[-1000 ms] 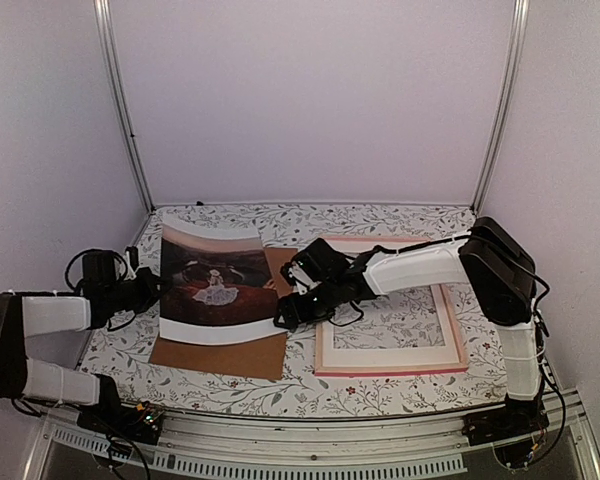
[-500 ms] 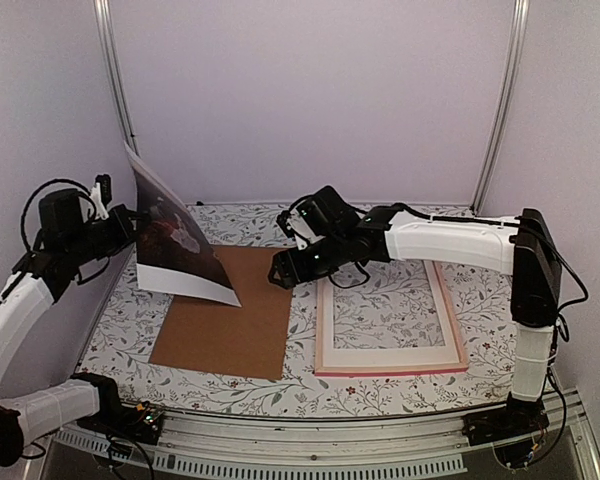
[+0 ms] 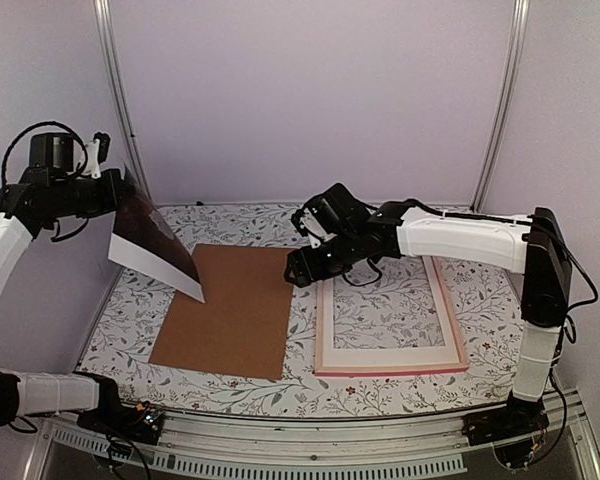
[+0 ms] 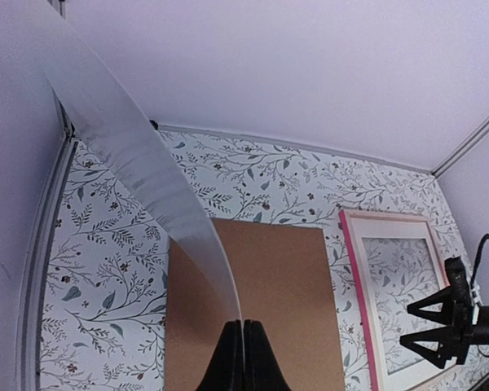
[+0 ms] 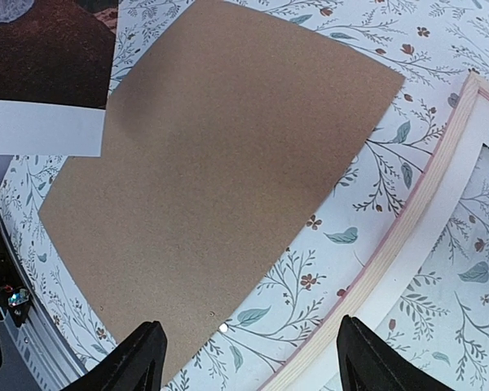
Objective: Put the photo into the frame
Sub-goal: Turn over the photo.
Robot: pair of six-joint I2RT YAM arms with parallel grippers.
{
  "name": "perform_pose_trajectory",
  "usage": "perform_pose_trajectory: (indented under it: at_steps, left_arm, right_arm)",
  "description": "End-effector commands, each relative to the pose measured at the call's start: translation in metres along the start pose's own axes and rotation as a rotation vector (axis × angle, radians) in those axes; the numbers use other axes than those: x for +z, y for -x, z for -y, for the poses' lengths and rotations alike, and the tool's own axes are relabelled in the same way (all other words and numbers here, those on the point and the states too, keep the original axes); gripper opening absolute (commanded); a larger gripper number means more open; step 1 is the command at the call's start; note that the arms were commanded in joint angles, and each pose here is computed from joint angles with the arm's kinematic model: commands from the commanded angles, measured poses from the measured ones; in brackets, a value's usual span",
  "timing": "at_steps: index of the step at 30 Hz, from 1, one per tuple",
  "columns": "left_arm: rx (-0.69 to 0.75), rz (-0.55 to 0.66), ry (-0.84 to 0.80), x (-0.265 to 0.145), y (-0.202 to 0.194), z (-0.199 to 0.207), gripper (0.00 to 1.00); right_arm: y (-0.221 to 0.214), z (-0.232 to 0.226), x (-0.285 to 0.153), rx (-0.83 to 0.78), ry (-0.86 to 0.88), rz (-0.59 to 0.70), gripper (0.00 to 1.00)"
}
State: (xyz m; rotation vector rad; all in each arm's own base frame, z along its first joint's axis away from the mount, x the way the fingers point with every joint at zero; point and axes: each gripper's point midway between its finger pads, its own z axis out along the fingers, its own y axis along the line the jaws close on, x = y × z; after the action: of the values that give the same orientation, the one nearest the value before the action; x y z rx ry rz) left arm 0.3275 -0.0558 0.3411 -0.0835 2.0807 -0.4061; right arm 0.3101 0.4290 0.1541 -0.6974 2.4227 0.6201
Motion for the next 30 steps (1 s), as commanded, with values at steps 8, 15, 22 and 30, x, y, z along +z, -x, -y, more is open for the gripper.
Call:
perform_pose_trajectory:
  at_steps: [8,15,22,30]
  left_arm:
    - [0.209,-0.262,0.139,0.022,-0.04,0.014,0.0]
    - [0.25,-0.309,0.08,0.036,-0.056,0.05,0.0]
    - [0.255,-0.354,-0.113,0.06,-0.083,0.114,0.0]
    - [0.26,-0.414,-0.195,0.095,-0.126,0.169,0.0]
  right_arm:
    - [0.006,0.03,-0.029,0.059,-0.055,0.035,0.76]
    - [0.015,0.039,-0.037,0.112,0.004,0.05,0.76]
    - [0.037,0.026,-0.046,0.152,0.138,0.082,0.76]
    - [0.061,0.033,-0.06,0.225,0.227,0.139,0.8]
